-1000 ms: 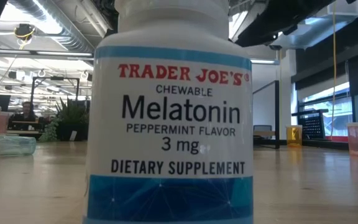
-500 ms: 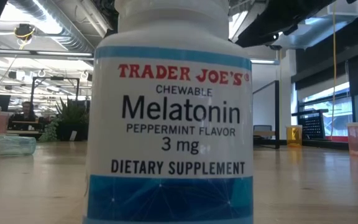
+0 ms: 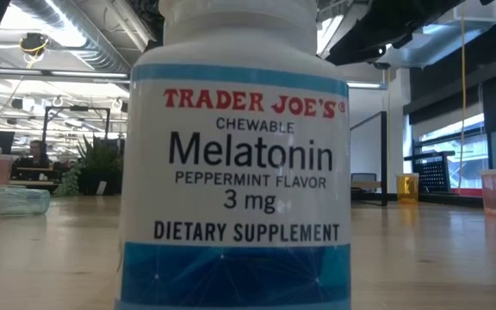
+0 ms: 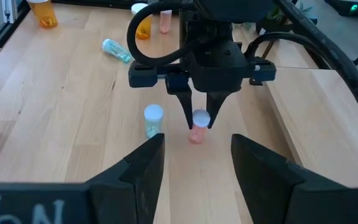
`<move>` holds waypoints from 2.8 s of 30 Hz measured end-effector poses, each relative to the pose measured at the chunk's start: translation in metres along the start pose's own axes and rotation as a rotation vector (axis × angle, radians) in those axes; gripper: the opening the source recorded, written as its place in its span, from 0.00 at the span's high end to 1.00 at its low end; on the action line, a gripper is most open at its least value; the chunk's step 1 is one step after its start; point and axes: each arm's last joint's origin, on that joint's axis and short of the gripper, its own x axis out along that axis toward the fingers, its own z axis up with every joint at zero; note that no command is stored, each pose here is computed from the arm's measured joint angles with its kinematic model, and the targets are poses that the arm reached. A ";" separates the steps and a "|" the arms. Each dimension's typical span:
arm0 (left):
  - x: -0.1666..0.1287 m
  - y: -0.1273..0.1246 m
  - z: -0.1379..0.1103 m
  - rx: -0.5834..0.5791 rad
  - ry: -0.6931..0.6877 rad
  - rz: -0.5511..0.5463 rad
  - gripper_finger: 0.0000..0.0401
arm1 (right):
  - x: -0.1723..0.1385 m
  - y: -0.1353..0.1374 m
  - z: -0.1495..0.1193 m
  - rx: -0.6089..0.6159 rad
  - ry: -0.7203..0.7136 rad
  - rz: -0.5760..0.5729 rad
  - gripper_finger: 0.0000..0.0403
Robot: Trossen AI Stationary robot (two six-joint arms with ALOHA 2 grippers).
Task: Pick and place medicine bottles onto shelf by color
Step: Put the middle pink pill bottle on the shelf
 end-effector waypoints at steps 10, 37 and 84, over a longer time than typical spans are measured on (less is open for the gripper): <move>0.000 -0.001 -0.001 0.003 0.005 0.000 0.55 | 0.000 0.000 0.000 0.000 0.000 0.000 0.53; -0.040 -0.010 0.001 0.099 -0.013 0.098 0.25 | 0.000 0.000 0.001 0.003 -0.010 0.005 0.53; -0.143 -0.055 -0.067 -0.130 -0.233 0.230 0.24 | 0.016 0.004 -0.006 0.057 0.042 -0.021 0.53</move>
